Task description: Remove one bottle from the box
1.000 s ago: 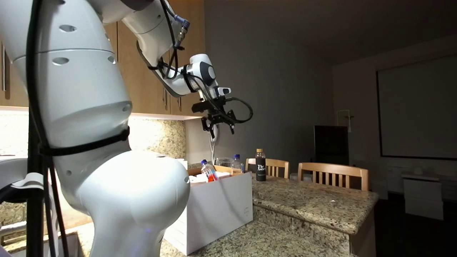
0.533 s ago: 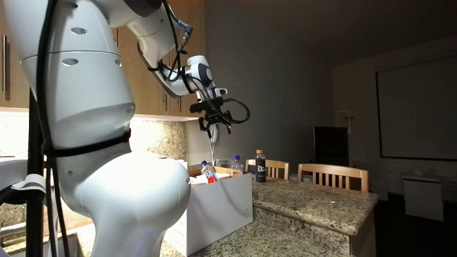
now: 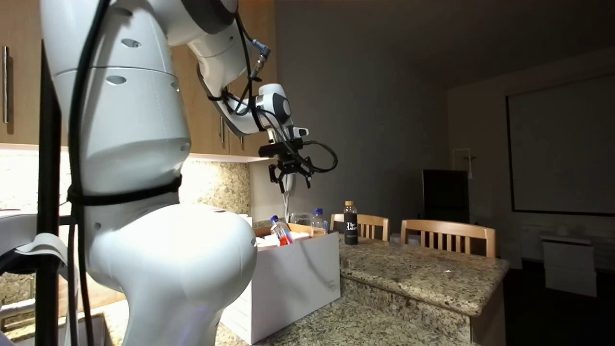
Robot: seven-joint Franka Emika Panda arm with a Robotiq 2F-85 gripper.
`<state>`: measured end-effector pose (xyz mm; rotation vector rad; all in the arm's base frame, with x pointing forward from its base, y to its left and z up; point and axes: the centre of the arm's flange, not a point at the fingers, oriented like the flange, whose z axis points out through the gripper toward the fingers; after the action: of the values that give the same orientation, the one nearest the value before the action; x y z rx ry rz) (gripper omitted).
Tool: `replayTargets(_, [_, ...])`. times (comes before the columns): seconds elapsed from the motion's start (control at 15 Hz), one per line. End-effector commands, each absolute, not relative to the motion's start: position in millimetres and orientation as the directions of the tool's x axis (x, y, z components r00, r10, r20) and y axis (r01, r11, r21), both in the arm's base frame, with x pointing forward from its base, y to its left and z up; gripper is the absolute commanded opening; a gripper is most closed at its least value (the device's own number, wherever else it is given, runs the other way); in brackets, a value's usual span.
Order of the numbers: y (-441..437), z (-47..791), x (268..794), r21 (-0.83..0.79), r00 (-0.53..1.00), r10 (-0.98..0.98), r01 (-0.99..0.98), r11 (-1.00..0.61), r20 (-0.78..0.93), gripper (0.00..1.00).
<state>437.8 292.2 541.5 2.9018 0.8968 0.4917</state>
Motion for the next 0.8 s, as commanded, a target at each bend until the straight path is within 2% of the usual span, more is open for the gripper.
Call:
replayTargets(0.0, [358.1, 517.7, 482.7, 0.145, 0.729, 0.66, 0.644, -0.751, 0.184, 1.0])
replayTargets(0.4, [469.6, 500.7, 503.1, 0.184, 0.575, 0.817, 0.799, -0.573, 0.048, 1.0])
replayTargets(0.73, [529.8, 504.4, 503.0, 0.191, 0.454, 0.89, 0.879, -0.438, -0.05, 1.0])
